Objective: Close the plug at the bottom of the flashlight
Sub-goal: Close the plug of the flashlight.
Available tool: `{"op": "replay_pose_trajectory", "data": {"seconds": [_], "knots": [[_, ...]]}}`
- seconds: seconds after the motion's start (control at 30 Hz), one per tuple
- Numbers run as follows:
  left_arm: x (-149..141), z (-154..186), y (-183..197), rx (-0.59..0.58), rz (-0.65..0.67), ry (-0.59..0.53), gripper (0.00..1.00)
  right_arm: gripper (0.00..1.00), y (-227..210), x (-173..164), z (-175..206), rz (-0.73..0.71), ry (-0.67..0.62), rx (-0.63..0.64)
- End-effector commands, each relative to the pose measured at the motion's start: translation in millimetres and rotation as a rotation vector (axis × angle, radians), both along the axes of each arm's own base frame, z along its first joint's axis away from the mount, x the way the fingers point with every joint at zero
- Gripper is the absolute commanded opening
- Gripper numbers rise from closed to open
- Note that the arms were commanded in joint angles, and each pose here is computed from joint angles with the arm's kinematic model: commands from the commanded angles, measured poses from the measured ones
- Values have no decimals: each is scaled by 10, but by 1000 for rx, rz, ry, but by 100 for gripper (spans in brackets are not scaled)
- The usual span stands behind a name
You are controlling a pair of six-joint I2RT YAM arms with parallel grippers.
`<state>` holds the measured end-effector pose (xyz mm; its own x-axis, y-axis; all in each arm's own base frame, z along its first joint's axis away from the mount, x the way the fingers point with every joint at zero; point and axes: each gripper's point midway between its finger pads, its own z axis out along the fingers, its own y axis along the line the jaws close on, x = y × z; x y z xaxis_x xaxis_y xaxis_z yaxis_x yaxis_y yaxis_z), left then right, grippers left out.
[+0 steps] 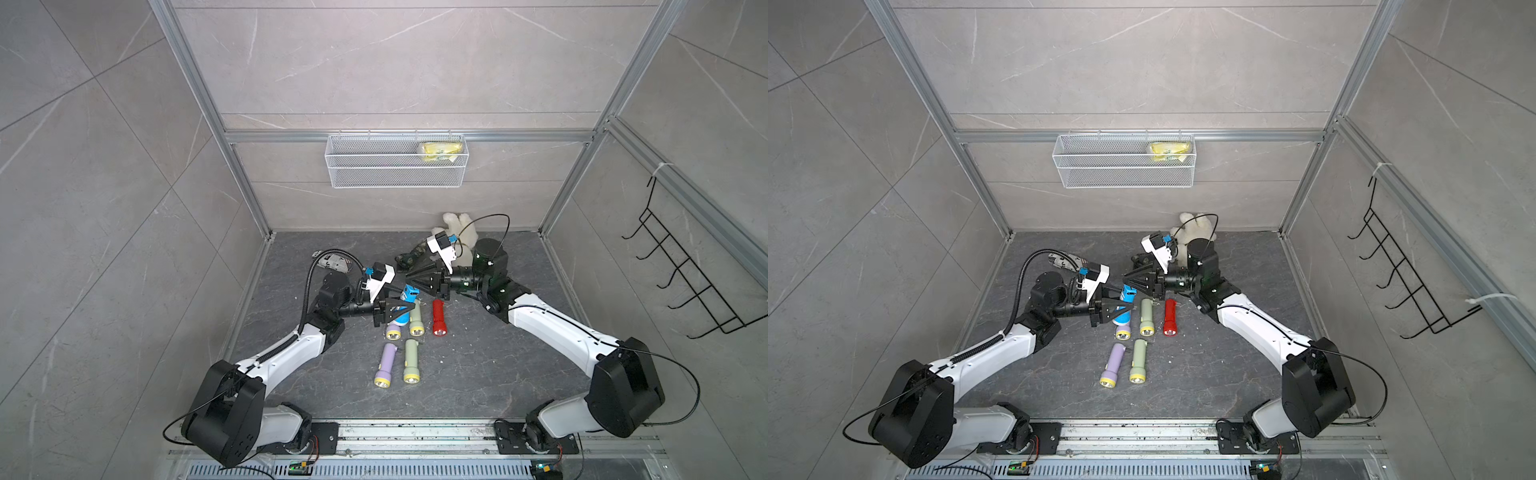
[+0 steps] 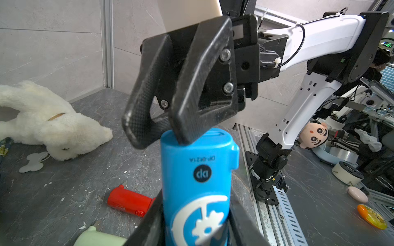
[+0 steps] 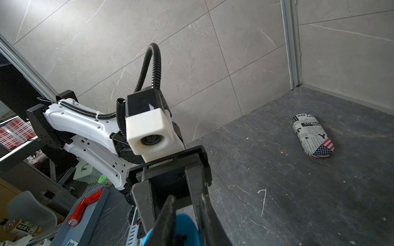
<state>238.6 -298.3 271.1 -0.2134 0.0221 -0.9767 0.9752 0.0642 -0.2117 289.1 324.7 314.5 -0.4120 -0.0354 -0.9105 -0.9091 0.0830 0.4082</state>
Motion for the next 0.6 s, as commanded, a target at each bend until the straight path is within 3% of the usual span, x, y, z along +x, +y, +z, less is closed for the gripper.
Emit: {"op": "replay_pose_trajectory", "data": {"seconds": [0.0, 0.2, 0.3, 0.57], "knots": [[-246, 972, 14, -186, -77, -378, 0, 14, 11, 44, -586, -32, 153, -104], [-263, 1010, 34, -187, -64, -398, 0, 8, 40, 57, -627, -22, 170, -89], [-274, 1022, 40, -187, -62, -402, 0, 1, 39, 67, -634, -30, 164, -92], [-257, 969, 33, -166, -62, -382, 0, 9, -13, 206, -630, -118, 156, -124]]}}
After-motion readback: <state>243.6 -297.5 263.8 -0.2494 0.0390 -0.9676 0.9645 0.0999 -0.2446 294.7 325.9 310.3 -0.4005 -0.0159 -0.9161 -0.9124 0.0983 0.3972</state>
